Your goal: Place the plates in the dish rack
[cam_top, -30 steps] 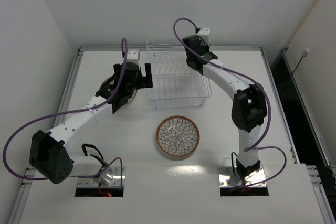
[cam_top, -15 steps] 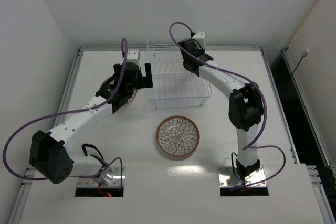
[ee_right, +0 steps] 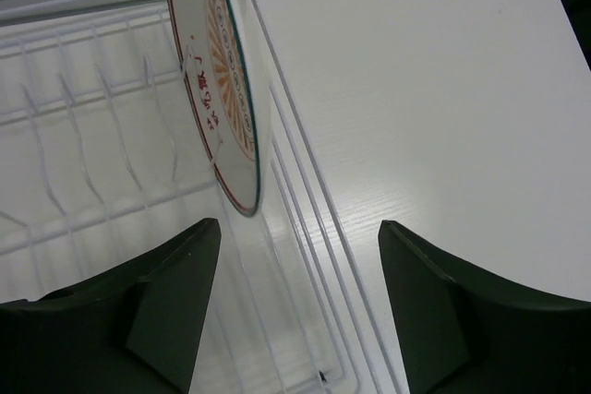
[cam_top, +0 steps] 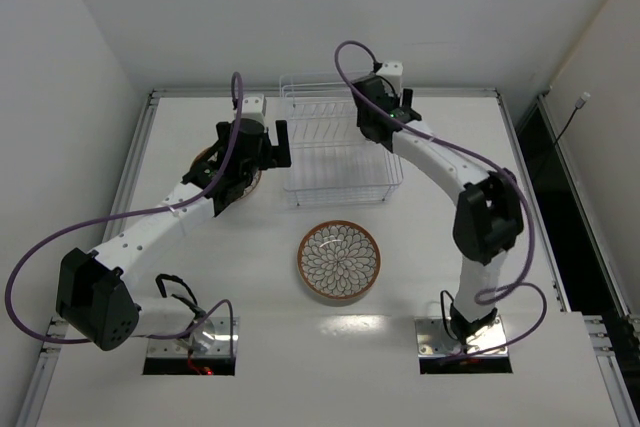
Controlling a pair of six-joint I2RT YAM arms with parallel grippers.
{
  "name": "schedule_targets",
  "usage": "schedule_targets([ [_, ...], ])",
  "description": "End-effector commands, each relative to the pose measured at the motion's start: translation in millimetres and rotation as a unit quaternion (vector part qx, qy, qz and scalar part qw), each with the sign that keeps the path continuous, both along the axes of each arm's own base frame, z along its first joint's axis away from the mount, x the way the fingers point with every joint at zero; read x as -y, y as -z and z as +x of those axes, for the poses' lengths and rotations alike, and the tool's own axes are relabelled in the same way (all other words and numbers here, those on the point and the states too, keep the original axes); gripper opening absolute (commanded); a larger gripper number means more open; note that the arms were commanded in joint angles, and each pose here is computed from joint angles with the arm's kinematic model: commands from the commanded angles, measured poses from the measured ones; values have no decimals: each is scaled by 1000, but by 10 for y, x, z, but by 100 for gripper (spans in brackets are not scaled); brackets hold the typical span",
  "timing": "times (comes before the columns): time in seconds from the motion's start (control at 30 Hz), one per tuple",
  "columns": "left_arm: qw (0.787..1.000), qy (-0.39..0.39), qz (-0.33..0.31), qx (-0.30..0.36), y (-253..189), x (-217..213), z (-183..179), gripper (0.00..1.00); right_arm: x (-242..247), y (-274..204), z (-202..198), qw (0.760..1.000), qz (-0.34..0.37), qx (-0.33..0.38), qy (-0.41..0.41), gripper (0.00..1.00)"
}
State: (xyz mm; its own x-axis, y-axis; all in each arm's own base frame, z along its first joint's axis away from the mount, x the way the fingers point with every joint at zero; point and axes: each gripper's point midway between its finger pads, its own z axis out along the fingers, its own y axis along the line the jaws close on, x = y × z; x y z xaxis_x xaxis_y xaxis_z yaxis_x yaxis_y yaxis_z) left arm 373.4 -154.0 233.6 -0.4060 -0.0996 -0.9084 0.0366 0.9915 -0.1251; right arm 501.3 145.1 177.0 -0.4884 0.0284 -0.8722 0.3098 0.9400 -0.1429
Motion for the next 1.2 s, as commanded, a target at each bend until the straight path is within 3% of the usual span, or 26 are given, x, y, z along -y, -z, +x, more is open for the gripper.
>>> schedule_targets([
  [0.0, 999, -1, -17, 35, -298, 29, 36, 100, 41, -817, -299, 995, 64, 77, -19, 67],
  [0.03, 999, -1, -17, 35, -298, 29, 36, 100, 16, -687, -396, 994, 81, 58, -48, 67],
  [0.1, 999, -7, -15, 37, -301, 6, 41, 100, -6, -895, -645, 987, 116, 75, -86, 71],
  [0.2, 999, -15, -12, 39, -328, -27, 46, 100, -2, -562, -1010, 982, 133, 40, -126, 72],
  [0.23, 999, -15, -9, 34, -306, -33, 35, 100, -71, -706, -1152, 972, 162, 61, -161, 74],
  [0.33, 999, -17, -13, 34, -306, -30, 35, 100, -105, -36, -1630, 957, 225, 6, -185, 74],
  [0.37, 999, -21, -11, 35, -308, -45, 38, 100, -96, -172, -1703, 947, 257, 38, -190, 74],
  [0.43, 999, -21, -9, 31, -274, -39, 49, 100, -131, 101, -1930, 934, 304, 20, -187, 74],
  [0.47, 999, -21, -9, 31, -273, -39, 49, 100, -153, 3, -1974, 925, 321, 44, -200, 74],
  [0.63, 999, -17, -11, 30, -271, -23, 46, 100, -159, 312, -2246, 913, 353, 15, -203, 75],
  [0.93, 999, -17, -11, 30, -271, -23, 46, 100, -298, 968, -2785, 875, 420, -94, -222, 75],
  [1.17, 999, -19, -12, 26, -230, -24, 38, 100, -251, 1295, -2925, 868, 444, -105, -195, 75],
])
